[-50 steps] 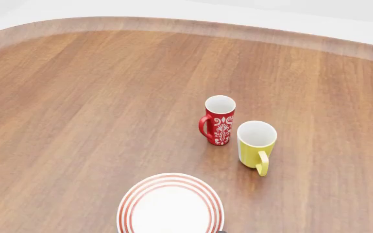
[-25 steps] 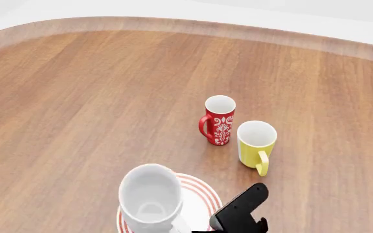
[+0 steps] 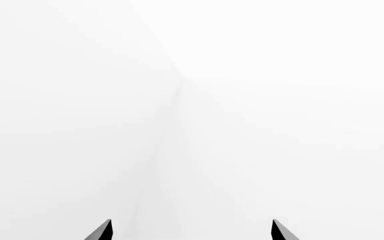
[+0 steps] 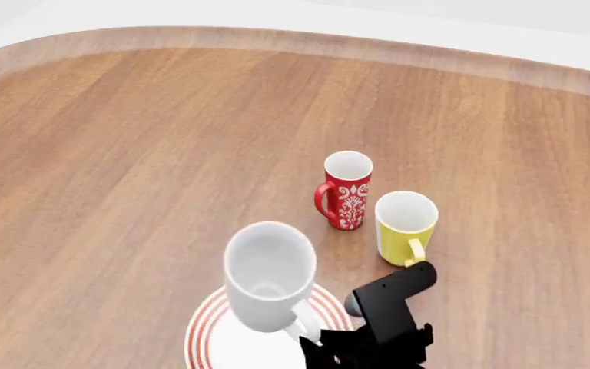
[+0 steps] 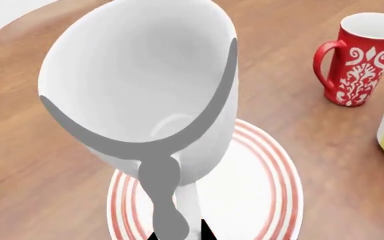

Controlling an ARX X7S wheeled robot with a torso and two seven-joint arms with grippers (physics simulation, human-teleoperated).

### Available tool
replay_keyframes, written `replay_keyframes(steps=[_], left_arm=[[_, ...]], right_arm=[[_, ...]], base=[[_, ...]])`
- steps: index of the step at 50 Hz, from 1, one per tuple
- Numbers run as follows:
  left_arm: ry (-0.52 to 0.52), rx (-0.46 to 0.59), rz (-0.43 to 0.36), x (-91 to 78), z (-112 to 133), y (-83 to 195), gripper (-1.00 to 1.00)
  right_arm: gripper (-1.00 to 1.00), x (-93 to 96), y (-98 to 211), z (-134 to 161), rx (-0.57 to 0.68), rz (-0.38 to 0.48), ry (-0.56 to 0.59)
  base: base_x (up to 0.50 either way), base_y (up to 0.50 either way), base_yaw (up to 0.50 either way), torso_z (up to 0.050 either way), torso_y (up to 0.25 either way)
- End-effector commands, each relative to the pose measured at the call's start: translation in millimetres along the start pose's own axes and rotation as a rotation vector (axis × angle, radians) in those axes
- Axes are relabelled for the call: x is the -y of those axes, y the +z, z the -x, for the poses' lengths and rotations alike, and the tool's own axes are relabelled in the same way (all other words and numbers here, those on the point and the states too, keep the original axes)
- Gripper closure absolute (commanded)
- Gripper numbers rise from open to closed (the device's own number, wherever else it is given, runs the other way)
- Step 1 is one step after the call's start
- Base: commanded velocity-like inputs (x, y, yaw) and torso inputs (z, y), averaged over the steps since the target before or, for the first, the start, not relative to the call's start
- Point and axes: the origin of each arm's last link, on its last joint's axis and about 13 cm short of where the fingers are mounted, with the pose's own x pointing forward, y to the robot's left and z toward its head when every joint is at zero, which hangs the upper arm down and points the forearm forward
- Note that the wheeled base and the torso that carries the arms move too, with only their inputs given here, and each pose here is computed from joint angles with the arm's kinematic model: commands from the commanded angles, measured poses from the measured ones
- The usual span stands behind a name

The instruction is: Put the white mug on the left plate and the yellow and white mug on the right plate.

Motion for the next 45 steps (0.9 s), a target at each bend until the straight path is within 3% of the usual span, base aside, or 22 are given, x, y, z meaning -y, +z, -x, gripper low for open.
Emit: replay_keyframes(steps=[1,26,45], left_arm=[[0.001,0.005,0.004,0.1,0,2,-1.0],[0.006,0.011,0.009,-0.2,1,4,-1.0],[0.008,0.016,0.012,-0.9,2,5,-1.0]], right_arm=[[1.0,4.5,-1,-16,-0.044,-0.029,-0.035],[1.0,5.5,-5,-25,-0.164,-0.01,-0.069],[1.0,0.7,-4,-30,-0.174,-0.011,-0.058]], base=[[0.0,0.0,0.0,0.0,0.0],[0.0,0.0,0.0,0.0,0.0],[0.0,0.0,0.0,0.0,0.001]])
